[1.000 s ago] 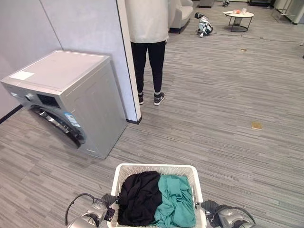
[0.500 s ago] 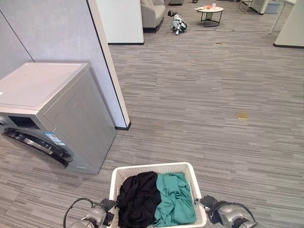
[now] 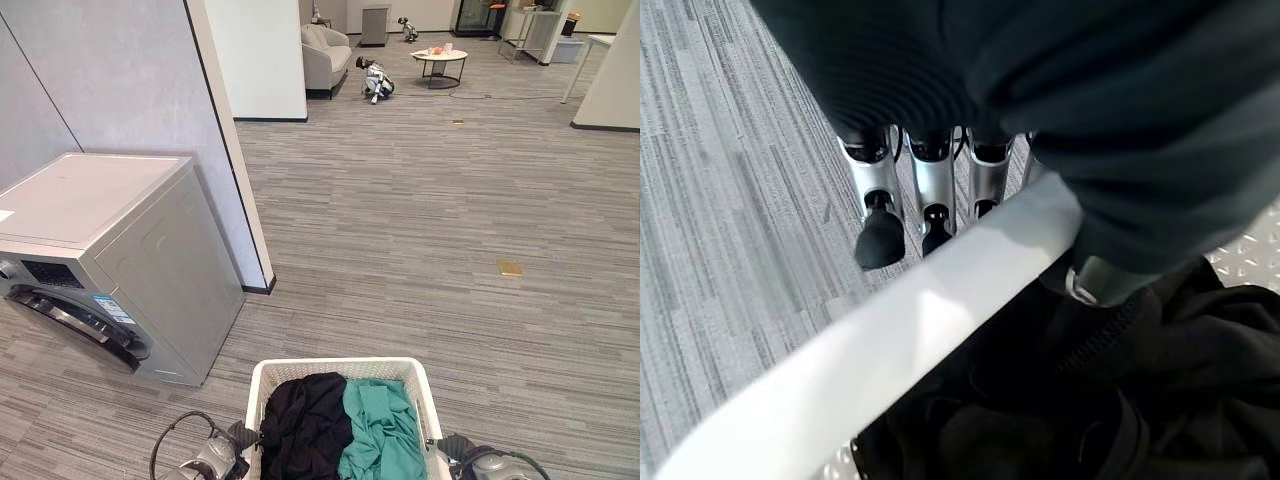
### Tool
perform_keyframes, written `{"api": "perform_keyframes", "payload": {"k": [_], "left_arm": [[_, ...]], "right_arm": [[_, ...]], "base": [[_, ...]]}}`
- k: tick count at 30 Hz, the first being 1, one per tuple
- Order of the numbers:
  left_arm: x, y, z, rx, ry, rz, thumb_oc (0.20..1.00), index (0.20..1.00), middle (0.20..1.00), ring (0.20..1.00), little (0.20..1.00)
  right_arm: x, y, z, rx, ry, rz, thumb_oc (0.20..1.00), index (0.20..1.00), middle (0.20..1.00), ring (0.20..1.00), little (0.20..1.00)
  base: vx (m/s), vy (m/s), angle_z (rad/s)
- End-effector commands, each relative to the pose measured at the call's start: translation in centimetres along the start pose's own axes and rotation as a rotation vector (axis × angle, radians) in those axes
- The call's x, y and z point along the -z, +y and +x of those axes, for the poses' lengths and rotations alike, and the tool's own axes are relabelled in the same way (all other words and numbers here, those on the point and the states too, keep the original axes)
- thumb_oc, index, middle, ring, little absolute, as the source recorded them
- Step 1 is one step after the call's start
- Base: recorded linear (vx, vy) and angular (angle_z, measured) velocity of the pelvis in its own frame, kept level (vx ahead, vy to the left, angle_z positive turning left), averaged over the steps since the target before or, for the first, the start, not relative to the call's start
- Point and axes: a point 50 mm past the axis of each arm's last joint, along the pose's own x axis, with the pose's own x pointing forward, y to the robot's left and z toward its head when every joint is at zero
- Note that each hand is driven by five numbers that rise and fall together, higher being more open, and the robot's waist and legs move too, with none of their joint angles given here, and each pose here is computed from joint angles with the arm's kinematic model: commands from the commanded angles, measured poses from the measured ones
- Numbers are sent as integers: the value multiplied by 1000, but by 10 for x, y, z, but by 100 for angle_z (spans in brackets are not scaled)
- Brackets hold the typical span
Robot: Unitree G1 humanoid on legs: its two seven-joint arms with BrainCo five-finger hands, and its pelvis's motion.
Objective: Grab the laundry basket,head to the washer,open it,put in the laundry and shut it.
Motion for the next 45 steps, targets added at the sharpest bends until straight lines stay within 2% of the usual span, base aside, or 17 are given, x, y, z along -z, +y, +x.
{"api": "perform_keyframes", "payload": {"k": [1,8,9,18,22,26,27,28,35,41,45], "left_arm": [[-12,-13,1,64,-28,-33,200,200,200,200,200],[-5,-4,1,40,7,-2,200,200,200,200,200],[-3,-1,1,28,13,-21,200,200,200,200,200],[13,5,-1,-1,53,-64,200,200,200,200,200],[-13,23,0,-69,-47,92,200,200,200,200,200],[-25,38,-1,-114,-82,109,200,200,200,200,200],[-39,40,-1,-115,-120,267,200,200,200,200,200],[-41,39,-1,-115,-123,287,200,200,200,200,200],[-39,44,-1,-131,-97,235,200,200,200,200,200],[-24,39,-1,-119,-62,111,200,200,200,200,200],[-39,41,-1,-134,-112,86,200,200,200,200,200]], "right_arm": [[18,15,0,-72,74,-22,200,200,200,200,200],[-24,11,4,-74,-34,-135,200,200,200,200,200],[-43,13,5,-80,-87,-168,200,200,200,200,200],[-65,30,5,-133,-158,-172,200,200,200,200,200],[-84,33,4,-127,-235,-175,200,200,200,200,200],[-87,31,3,-128,-249,-153,200,200,200,200,200],[-89,29,3,-133,-249,-162,200,200,200,200,200],[-92,30,2,-128,-259,-169,200,200,200,200,200],[-104,25,1,-115,-288,-202,200,200,200,200,200],[-104,26,0,-121,-295,-300,200,200,200,200,200],[-94,20,-1,-101,-299,-280,200,200,200,200,200]], "base": [[11,0,16],[9,22,5],[7,56,8],[26,116,18],[-11,155,19],[-24,24,62],[85,-53,107],[103,-88,61],[52,-86,76],[68,-171,19],[-52,-72,45]]}}
